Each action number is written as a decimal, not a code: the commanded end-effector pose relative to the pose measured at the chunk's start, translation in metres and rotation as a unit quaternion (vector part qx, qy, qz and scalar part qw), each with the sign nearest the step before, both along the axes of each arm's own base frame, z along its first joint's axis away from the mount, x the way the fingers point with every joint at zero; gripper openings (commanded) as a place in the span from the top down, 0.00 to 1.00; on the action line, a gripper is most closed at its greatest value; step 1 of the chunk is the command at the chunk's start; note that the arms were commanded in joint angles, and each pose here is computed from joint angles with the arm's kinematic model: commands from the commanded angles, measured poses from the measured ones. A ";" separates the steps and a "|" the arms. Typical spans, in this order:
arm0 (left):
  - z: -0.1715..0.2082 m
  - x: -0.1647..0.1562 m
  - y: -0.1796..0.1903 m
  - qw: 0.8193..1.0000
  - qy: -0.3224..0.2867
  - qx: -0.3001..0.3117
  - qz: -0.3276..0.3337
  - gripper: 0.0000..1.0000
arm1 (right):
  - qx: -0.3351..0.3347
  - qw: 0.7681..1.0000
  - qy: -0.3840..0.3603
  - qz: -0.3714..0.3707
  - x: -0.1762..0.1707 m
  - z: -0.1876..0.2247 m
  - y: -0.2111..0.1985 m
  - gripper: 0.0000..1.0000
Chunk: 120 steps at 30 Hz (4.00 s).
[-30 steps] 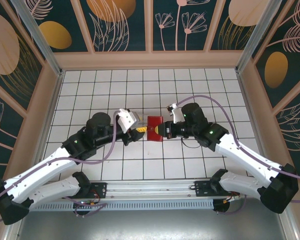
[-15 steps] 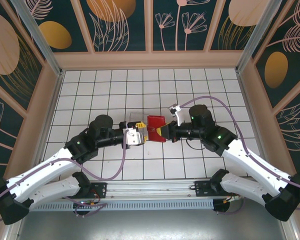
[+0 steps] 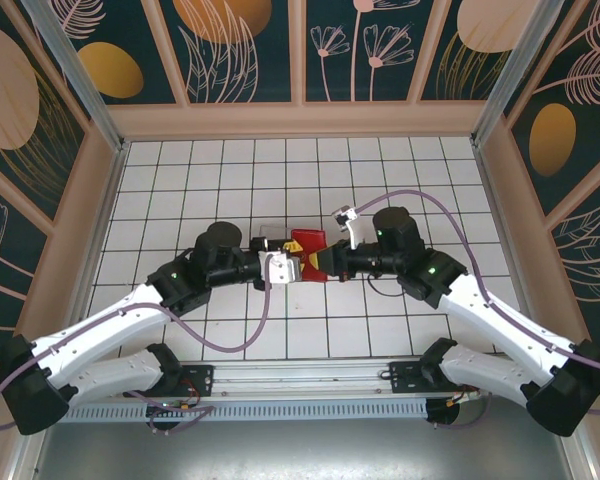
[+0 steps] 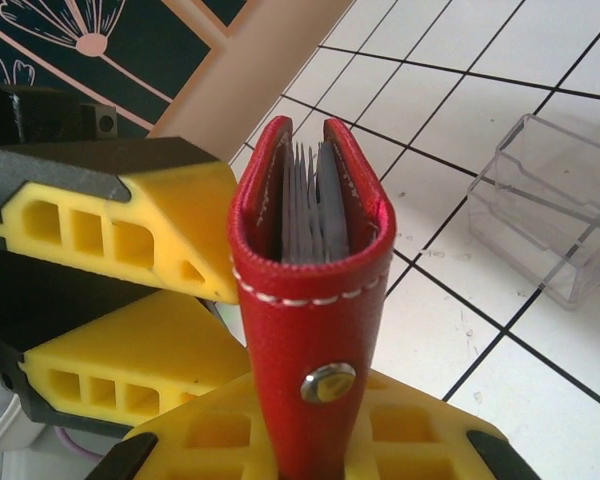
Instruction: Take the credit cards out of the card holder
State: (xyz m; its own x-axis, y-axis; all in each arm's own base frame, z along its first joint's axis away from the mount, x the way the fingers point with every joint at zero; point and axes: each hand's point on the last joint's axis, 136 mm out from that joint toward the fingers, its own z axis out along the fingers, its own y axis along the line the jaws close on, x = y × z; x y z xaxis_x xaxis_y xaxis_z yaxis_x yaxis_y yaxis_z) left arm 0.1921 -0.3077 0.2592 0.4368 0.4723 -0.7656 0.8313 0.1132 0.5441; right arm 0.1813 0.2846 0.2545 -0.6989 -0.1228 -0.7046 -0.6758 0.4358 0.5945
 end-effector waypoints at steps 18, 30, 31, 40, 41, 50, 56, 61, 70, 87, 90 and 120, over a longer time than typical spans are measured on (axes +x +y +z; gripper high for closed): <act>-0.012 0.020 0.005 0.995 -0.040 0.092 0.021 0.68 | 0.028 1.000 0.003 0.007 -0.002 0.013 0.008 1.00; -0.013 0.020 0.009 0.994 -0.042 0.102 0.025 0.68 | 0.028 1.000 0.006 0.003 -0.002 0.013 0.007 1.00; -0.014 0.019 0.009 0.993 -0.042 0.104 0.024 0.68 | 0.030 1.000 0.006 0.003 -0.001 0.014 0.007 1.00; -0.016 0.024 0.009 0.993 -0.046 0.106 0.035 0.75 | 0.035 0.999 0.008 0.007 -0.004 0.017 0.010 1.00; -0.017 0.025 0.009 0.992 -0.047 0.107 0.036 0.76 | 0.035 0.999 0.008 0.006 -0.003 0.017 0.011 1.00; -0.014 0.027 0.012 0.992 -0.049 0.103 0.050 0.81 | 0.023 1.000 0.008 -0.005 -0.001 0.012 0.008 1.00; -0.012 0.029 0.018 0.991 -0.051 0.104 0.065 0.82 | 0.011 1.000 0.011 -0.017 0.001 0.006 0.005 1.00; -0.009 0.028 0.022 0.991 -0.052 0.097 0.075 0.84 | 0.001 1.000 0.011 -0.028 0.003 0.002 0.002 1.00; 0.001 0.021 0.030 0.993 -0.048 0.069 0.085 0.85 | -0.005 0.999 0.017 -0.048 0.005 -0.005 -0.004 1.00; 0.007 0.005 0.019 0.998 -0.021 0.047 0.039 0.59 | 0.012 0.999 0.027 -0.041 0.004 -0.001 0.001 1.00; 0.000 0.009 0.015 0.997 -0.018 0.063 0.033 0.56 | 0.016 0.999 0.028 -0.034 0.003 0.002 0.003 1.00; -0.019 0.004 -0.007 0.995 0.014 0.098 -0.003 0.59 | 0.027 0.999 0.033 -0.027 0.003 0.006 0.012 1.00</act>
State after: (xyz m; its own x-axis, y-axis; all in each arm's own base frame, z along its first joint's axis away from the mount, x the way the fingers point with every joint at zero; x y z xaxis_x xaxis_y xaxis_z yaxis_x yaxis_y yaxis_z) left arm 0.2025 -0.3081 0.2353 0.3968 0.6292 -0.6684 0.8423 0.0397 0.5375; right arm 0.1842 0.2868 0.2349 -0.7833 -0.0787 -0.6166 -0.5658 0.5010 0.6549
